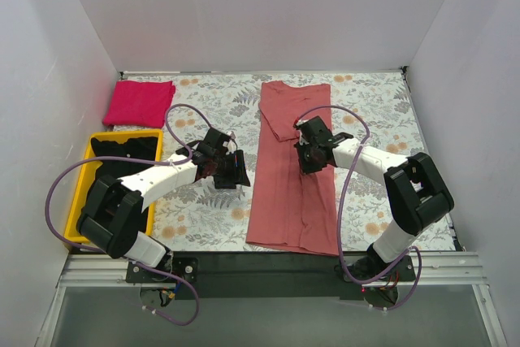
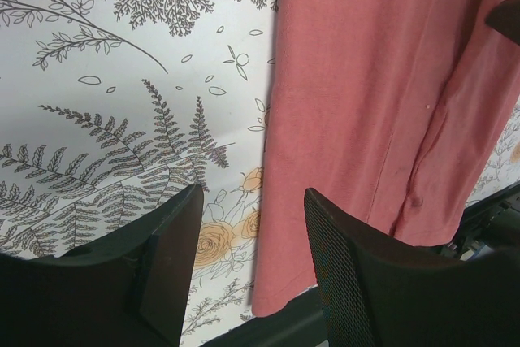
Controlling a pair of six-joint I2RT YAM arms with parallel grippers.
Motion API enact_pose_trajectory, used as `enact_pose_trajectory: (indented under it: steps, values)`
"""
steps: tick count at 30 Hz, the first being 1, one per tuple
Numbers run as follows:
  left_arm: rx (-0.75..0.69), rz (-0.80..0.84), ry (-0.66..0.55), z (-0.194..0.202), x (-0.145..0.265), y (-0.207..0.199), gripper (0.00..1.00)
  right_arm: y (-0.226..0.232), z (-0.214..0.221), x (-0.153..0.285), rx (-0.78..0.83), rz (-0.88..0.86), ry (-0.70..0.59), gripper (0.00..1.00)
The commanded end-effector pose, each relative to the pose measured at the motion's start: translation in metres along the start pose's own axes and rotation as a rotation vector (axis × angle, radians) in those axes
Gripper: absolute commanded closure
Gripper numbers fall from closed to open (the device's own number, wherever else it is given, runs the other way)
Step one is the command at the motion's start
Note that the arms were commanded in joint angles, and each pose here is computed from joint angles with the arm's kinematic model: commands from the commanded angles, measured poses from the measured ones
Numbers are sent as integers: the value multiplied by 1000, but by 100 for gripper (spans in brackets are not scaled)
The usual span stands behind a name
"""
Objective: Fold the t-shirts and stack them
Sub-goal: Fold the tshirt
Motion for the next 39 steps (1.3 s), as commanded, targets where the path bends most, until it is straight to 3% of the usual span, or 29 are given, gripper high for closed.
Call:
enact_pose_trajectory:
  steps: [1,18,24,27,39]
  values:
    - [1,-4,-20,-1,4,0,49,5,-14,12,9,-20,-22,99]
    - [5,-2,-16,0,5,0,49,22,-2,-11,32,-136,69,98]
    - [5,5,-19,-1,7,-1,49,30,-9,-3,45,-200,44,79]
    - [3,13,-20,-1,9,-3,49,31,-11,15,47,-190,8,74]
    - [-6,54,-14,1,18,-16,49,35,55,43,-37,-143,114,70]
Point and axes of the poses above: each gripper's point midway between its finger pads, its own x axis back along the fingers, its own y axis along the line the jaws close on, z = x × y, the point moved 6 cm from there along x, back along the fingers, and after that the axes turned 14 degrees about x, right-handed, at the moved point
